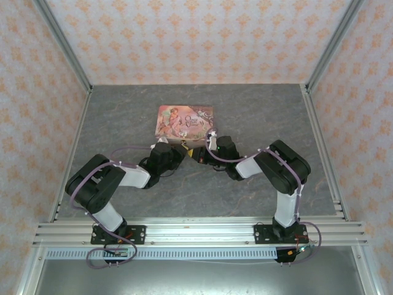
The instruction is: Unlock a padlock with a key
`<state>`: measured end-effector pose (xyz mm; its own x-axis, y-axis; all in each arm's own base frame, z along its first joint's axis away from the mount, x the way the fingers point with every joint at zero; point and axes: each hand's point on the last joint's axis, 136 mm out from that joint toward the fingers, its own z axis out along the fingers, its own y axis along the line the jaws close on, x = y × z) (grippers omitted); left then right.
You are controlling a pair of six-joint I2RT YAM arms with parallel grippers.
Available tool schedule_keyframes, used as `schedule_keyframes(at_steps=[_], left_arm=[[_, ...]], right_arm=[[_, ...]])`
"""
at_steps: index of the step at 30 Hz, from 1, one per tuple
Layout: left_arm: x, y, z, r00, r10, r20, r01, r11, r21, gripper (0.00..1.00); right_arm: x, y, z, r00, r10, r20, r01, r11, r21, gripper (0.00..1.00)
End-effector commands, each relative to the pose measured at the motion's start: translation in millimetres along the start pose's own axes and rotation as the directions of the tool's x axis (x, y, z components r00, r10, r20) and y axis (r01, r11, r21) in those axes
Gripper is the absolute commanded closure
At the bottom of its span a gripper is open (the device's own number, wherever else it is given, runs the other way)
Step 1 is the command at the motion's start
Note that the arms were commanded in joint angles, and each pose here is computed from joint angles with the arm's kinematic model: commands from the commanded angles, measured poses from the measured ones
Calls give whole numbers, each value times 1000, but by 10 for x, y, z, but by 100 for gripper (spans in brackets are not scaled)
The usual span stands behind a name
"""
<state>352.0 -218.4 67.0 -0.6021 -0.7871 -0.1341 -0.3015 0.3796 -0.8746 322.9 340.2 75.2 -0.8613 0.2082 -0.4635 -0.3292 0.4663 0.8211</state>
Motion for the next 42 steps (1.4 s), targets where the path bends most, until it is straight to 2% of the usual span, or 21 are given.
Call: schedule_keyframes(at_steps=[1, 6, 10, 13, 17, 21, 23, 26, 29, 31, 33, 37, 40, 42], left_arm=[[242, -7, -42, 996, 12, -93, -14, 1000, -22, 100], [207, -4, -72, 997, -8, -77, 4, 999, -45, 100], [177, 21, -102, 998, -23, -62, 18, 996, -86, 100], [160, 24, -124, 997, -46, -54, 41, 994, -102, 100], [121, 40, -173, 995, -92, -37, 87, 988, -124, 100], [76, 27, -246, 991, -132, -23, 128, 982, -138, 100], [52, 9, -285, 989, -148, -21, 143, 979, -146, 100], [8, -9, -349, 985, -173, -15, 168, 972, -166, 100], [-11, -27, -391, 979, -200, -27, 192, 964, -183, 100], [-17, -47, -409, 975, -218, -40, 207, 961, -185, 100], [-19, -66, -422, 971, -232, -53, 219, 957, -188, 100], [-5, -88, -444, 967, -246, -73, 227, 954, -198, 100], [8, -109, -444, 962, -258, -85, 237, 951, -199, 100], [13, -129, -443, 961, -260, -92, 238, 950, -201, 100]], right_arm=[[-332, 273, -2, 994, -46, 100, 54, 995, -82, 95], [-217, 191, -110, 995, -60, 85, 63, 997, -43, 87], [-107, 109, -251, 994, -81, 74, 81, 997, 9, 68], [-18, 28, -376, 992, -114, 56, 110, 992, 65, 58], [103, -50, -532, 982, -188, -7, 187, 972, 142, 46], [149, -1, -690, 936, -345, -73, 353, 911, 214, 44], [165, 71, -741, 875, -464, -137, 484, 833, 267, 43], [211, 205, -762, 740, -633, -229, 672, 683, 285, 42], [251, 283, -780, 594, -759, -266, 803, 540, 251, 42], [295, 324, -795, 458, -850, -260, 885, 408, 224, 42], [294, 380, -807, 335, -913, -232, 934, 288, 212, 41], [304, 376, -779, 149, -952, -267, 977, 101, 186, 40], [286, 361, -709, 52, -955, -292, 979, -9, 205, 40], [258, 396, -657, 17, -958, -286, 973, -50, 224, 40]])
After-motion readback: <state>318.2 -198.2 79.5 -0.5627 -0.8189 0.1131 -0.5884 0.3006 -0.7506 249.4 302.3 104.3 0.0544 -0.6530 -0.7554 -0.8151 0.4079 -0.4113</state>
